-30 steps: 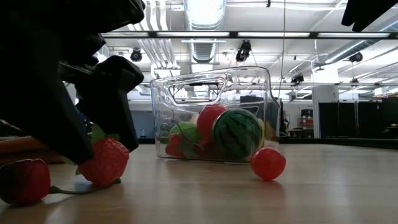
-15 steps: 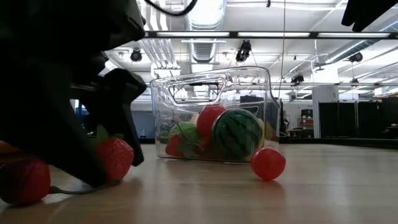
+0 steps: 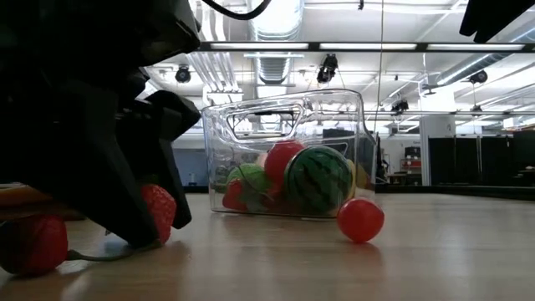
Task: Pick and placing Produce into tupperware
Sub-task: Put the red strawberry into the transparent bin, then put the red cherry into the transparent bin
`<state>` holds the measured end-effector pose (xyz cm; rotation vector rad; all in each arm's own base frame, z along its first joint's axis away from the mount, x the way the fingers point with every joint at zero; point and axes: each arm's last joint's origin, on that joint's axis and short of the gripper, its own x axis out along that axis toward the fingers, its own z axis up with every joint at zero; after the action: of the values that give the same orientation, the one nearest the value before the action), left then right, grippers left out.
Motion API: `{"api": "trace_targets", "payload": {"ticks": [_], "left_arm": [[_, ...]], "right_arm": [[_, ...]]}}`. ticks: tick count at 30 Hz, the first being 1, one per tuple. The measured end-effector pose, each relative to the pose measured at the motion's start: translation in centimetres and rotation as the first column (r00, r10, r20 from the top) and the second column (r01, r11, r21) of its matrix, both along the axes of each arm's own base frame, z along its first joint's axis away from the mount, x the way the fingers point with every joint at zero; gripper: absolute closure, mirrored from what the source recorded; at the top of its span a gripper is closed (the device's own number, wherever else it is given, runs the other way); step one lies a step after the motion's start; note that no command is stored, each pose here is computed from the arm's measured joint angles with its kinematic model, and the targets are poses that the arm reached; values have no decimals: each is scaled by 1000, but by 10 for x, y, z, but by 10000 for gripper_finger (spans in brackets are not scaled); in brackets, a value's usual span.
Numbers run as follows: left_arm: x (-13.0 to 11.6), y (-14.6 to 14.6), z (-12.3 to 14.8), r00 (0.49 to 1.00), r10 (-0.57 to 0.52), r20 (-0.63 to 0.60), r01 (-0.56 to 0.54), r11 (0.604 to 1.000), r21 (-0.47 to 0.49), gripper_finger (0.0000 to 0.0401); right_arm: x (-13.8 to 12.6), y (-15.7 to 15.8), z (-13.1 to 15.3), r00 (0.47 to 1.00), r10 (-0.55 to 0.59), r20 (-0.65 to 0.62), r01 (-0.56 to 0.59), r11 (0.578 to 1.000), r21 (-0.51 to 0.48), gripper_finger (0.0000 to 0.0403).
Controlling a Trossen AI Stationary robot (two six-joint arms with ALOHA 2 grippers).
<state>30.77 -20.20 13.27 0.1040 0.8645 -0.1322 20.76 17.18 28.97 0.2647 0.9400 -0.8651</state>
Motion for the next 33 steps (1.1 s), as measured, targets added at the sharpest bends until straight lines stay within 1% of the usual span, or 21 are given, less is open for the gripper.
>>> {"api": "trace_targets", "payload": {"ticks": [3, 5, 7, 9, 11, 13, 14, 15, 16, 18, 20, 21, 22, 23, 25, 27, 30, 31, 33], "left_arm": [[-3, 3, 4, 1000, 2, -25, -2, 1000, 24, 285], [-5, 7, 12, 999, 10, -40, -8, 999, 40, 278], [-5, 13, 34, 1000, 21, -10, -20, 998, 62, 267], [-1, 22, 71, 996, 24, 82, -32, 995, 91, 258], [-1, 36, 103, 983, 24, 181, -52, 987, 154, 254], [3, 56, 124, 965, 30, 259, -83, 977, 197, 252], [5, 68, 132, 957, 47, 286, -107, 974, 200, 252], [8, 83, 135, 951, 86, 297, -148, 970, 193, 251], [13, 100, 136, 948, 127, 292, -184, 967, 177, 251], [21, 130, 127, 954, 171, 245, -208, 969, 135, 251], [31, 155, 110, 953, 242, 184, -254, 966, 47, 249], [36, 165, 104, 944, 287, 162, -289, 957, -9, 247], [39, 171, 99, 933, 332, 137, -331, 943, -33, 244], [42, 175, 96, 922, 367, 125, -363, 930, -55, 239], [47, 178, 97, 901, 411, 140, -401, 911, -93, 222], [48, 177, 96, 893, 427, 138, -416, 903, -106, 199], [45, 172, 100, 907, 407, 111, -396, 912, -107, 160], [41, 170, 104, 916, 392, 82, -380, 916, -132, 150], [25, 158, 116, 933, 360, -9, -352, 909, -221, 138]], "right_arm": [[0, 0, 0, 1000, 0, -2, 0, 1000, -1, 163], [0, 0, 0, 1000, 0, -2, 0, 1000, -1, 163], [0, 0, 0, 1000, 0, -2, 0, 1000, -1, 163], [0, 0, 0, 1000, 0, -2, 0, 1000, -2, 163], [0, 0, 0, 1000, -4, 0, 4, 1000, -1, 163], [0, 0, 0, 1000, -21, 10, 21, 1000, 4, 163], [0, 0, 0, 999, -31, 16, 31, 999, 7, 163], [0, 0, 0, 999, -42, 24, 42, 999, 12, 163], [-1, -1, 0, 998, -53, 33, 53, 998, 17, 163], [-1, -2, 2, 995, -77, 63, 76, 997, 24, 163], [-2, -3, 5, 991, -93, 101, 91, 996, 26, 163], [-3, -4, 6, 989, -94, 112, 92, 995, 26, 163], [-3, -5, 7, 989, -95, 117, 93, 995, 29, 163], [-4, -5, 9, 988, -95, 120, 92, 995, 30, 163], [-5, -6, 10, 988, -89, 123, 86, 996, 29, 163], [-5, -6, 10, 989, -82, 120, 79, 997, 27, 163], [-5, -7, 11, 991, -74, 115, 72, 997, 24, 163], [-5, -7, 10, 991, -74, 115, 71, 997, 24, 163], [-6, -7, 10, 991, -71, 110, 69, 997, 21, 163]]}}
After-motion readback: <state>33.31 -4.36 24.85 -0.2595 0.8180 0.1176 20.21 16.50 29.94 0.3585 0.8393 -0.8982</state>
